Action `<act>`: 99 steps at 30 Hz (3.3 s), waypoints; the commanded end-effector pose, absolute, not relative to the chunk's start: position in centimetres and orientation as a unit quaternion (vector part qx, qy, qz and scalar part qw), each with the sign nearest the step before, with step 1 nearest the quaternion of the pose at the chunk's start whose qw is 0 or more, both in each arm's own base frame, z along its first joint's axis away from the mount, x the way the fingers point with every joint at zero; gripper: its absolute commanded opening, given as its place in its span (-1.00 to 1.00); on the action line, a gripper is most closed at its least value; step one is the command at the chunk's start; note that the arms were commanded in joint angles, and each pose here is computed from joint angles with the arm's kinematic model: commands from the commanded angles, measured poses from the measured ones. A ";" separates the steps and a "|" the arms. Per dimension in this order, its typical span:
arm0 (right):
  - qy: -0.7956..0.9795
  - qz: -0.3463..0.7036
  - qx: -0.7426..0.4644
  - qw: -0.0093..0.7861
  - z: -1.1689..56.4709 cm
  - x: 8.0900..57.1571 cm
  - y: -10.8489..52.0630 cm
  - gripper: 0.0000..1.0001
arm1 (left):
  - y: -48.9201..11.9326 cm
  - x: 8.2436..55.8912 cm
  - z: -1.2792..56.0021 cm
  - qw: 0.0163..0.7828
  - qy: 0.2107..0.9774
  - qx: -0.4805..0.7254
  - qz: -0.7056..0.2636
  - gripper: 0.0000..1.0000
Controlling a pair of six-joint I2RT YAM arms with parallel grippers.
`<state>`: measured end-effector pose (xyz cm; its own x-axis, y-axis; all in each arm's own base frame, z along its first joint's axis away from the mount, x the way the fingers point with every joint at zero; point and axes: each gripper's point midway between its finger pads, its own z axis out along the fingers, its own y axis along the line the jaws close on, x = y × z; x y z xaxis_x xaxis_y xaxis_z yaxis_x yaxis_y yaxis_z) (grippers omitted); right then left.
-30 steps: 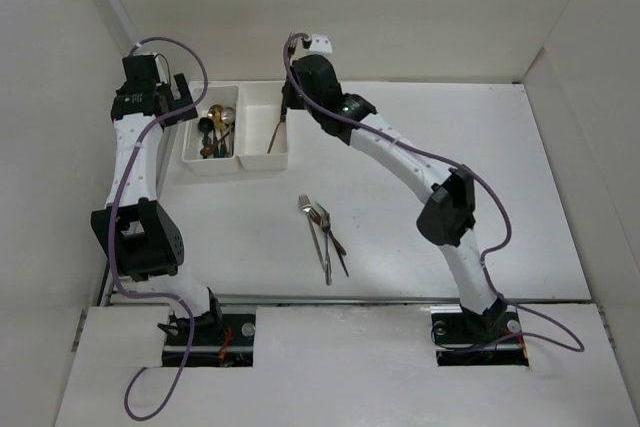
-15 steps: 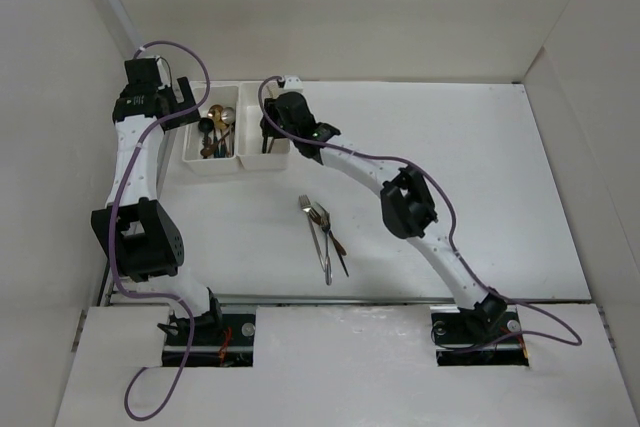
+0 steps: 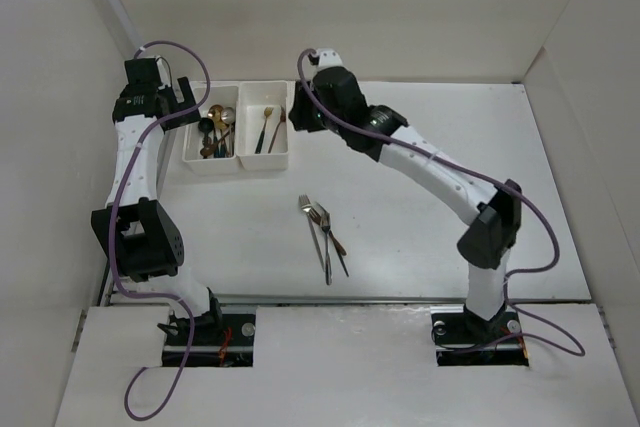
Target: Sort the eating utensils into containers
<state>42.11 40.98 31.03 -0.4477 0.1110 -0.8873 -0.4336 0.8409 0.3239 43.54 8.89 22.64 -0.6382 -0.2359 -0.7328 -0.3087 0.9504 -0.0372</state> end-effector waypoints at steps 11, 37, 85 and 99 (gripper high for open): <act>0.969 0.121 -0.147 0.156 9.6 21.1 34.7 -0.22 | 9.7 44.2 26.4 0.437 0.882 -0.164 0.061 0.98; 0.969 0.017 -0.170 0.180 3.0 22.4 32.2 -0.76 | 9.9 43.3 26.6 0.438 0.881 -0.164 0.071 0.98; 0.788 0.343 -0.059 0.508 22.8 50.2 50.7 0.22 | -5.4 38.2 21.0 0.328 0.924 0.062 -0.184 0.98; 0.816 0.163 0.123 0.541 28.8 46.5 30.7 0.41 | -15.6 28.6 10.6 0.136 0.947 0.228 -0.181 0.98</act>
